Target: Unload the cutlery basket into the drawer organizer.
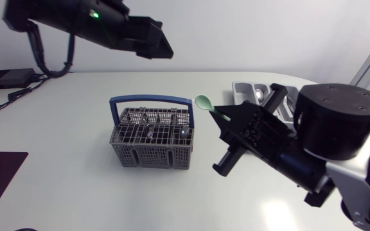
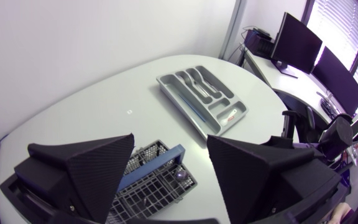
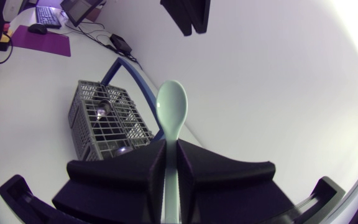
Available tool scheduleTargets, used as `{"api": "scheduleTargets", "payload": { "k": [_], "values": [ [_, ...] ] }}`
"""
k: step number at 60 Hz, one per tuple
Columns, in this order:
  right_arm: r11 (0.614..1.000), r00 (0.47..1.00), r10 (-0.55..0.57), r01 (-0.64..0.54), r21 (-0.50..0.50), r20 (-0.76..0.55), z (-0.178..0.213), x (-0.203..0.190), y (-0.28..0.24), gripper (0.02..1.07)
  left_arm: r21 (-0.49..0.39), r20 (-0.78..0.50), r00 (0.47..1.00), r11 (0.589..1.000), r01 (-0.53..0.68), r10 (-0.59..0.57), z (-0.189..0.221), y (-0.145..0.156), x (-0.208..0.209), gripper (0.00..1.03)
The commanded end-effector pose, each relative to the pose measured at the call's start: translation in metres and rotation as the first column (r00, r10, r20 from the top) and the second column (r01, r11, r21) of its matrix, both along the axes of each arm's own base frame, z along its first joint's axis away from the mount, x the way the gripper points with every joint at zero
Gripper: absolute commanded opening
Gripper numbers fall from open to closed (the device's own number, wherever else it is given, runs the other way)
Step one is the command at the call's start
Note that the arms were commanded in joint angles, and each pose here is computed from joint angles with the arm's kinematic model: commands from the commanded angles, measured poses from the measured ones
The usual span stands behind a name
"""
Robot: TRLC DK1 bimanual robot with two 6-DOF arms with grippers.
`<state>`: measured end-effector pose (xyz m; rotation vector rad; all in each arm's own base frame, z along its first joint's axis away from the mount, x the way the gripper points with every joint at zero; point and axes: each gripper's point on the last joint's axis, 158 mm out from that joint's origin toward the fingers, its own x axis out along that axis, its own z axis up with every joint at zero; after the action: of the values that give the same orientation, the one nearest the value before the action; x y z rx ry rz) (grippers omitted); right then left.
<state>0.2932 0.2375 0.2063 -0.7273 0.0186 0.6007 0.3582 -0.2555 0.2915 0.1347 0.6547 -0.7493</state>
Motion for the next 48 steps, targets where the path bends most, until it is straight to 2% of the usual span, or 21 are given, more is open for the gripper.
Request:
{"api": "scheduleTargets", "payload": {
  "k": [1,14,23,33,37,48],
  "values": [
    [1.0,0.999,0.002,-0.002,0.003,-0.053,-0.011,-0.007,-0.02,0.08,0.019,0.063,0.998,1.0,-0.014,0.013,0.016,0.027,-0.005,0.94],
    [0.995,0.975,0.097,-0.09,0.04,-0.2,-0.02,-0.02,-0.051,0.08,0.192,0.016,0.996,0.978,0.078,-0.083,-0.039,0.05,-0.035,0.9],
    [0.991,0.952,0.133,-0.129,0.033,-0.275,-0.031,-0.024,-0.069,0.08,0.302,0.009,0.992,0.946,0.12,-0.128,-0.074,0.06,-0.048,0.87],
    [0.99,0.938,0.128,-0.137,-0.006,-0.323,-0.046,-0.025,-0.08,0.08,0.372,-0.026,0.989,0.917,0.145,-0.146,-0.106,0.067,-0.053,0.87],
    [0.989,0.931,0.13,-0.146,-0.021,-0.342,-0.051,-0.028,-0.081,0.08,0.385,-0.038,0.989,0.911,0.147,-0.144,-0.113,0.067,-0.056,0.82],
    [0.98,0.902,0.135,-0.184,-0.082,-0.411,-0.07,-0.03,-0.095,0.08,0.475,0.01,0.993,0.874,0.101,-0.119,-0.135,0.06,-0.054,0.81]
  ]
}}
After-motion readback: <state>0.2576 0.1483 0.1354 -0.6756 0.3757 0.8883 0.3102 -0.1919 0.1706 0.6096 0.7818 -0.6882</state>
